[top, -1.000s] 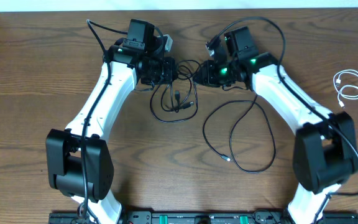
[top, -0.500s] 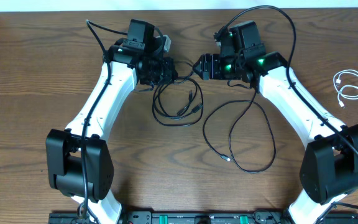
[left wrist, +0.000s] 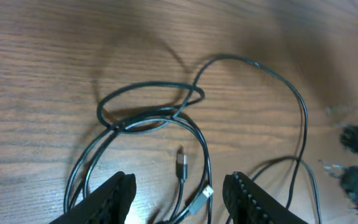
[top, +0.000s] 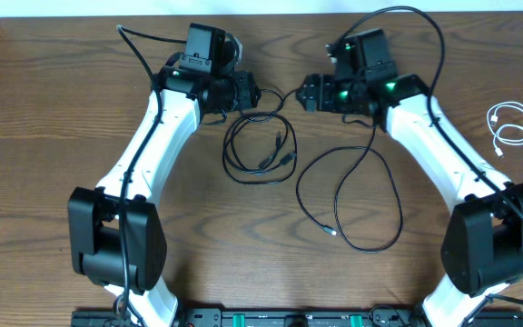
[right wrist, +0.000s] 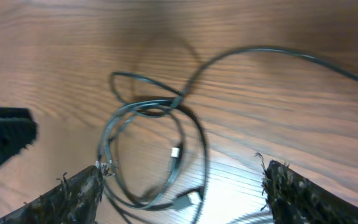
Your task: Untangle cables
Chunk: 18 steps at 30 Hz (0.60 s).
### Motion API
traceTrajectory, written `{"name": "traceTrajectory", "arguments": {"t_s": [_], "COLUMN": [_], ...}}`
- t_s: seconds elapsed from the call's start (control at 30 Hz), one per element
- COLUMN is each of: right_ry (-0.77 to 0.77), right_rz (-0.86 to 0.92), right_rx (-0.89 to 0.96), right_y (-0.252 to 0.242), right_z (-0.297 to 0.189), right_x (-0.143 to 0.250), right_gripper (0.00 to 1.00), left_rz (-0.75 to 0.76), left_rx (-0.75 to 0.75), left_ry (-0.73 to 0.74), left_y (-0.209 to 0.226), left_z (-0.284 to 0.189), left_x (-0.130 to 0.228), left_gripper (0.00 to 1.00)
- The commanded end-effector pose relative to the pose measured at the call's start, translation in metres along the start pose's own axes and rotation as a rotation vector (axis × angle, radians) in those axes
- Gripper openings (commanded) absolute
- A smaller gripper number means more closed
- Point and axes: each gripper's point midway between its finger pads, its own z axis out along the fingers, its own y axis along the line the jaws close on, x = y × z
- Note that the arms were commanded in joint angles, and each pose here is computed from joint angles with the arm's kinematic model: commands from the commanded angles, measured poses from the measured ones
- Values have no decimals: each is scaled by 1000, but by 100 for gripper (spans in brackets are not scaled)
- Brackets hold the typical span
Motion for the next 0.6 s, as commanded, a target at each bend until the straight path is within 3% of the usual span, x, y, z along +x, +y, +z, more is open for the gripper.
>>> {"name": "traceTrajectory", "arguments": {"t_s": [0.0,0.37,0.57], "right_ry": [-1,66,83], "right_rz": [58,84,71], "right_rx": [48,105,109], "right_y": [-26,-55,-56], "right_z": [-7,-16,-16], "right_x": [-4,9,13], "right_gripper": [82,87,88], "left_rz": [-89,-50,-95], "left_rx": [-61,26,-104], "left_ry": [20,-40,-96], "left_y": [14,-31,-24], "left_z": [23,80,103], "left_x": [5,2,7], "left_gripper": [50,50,52]}}
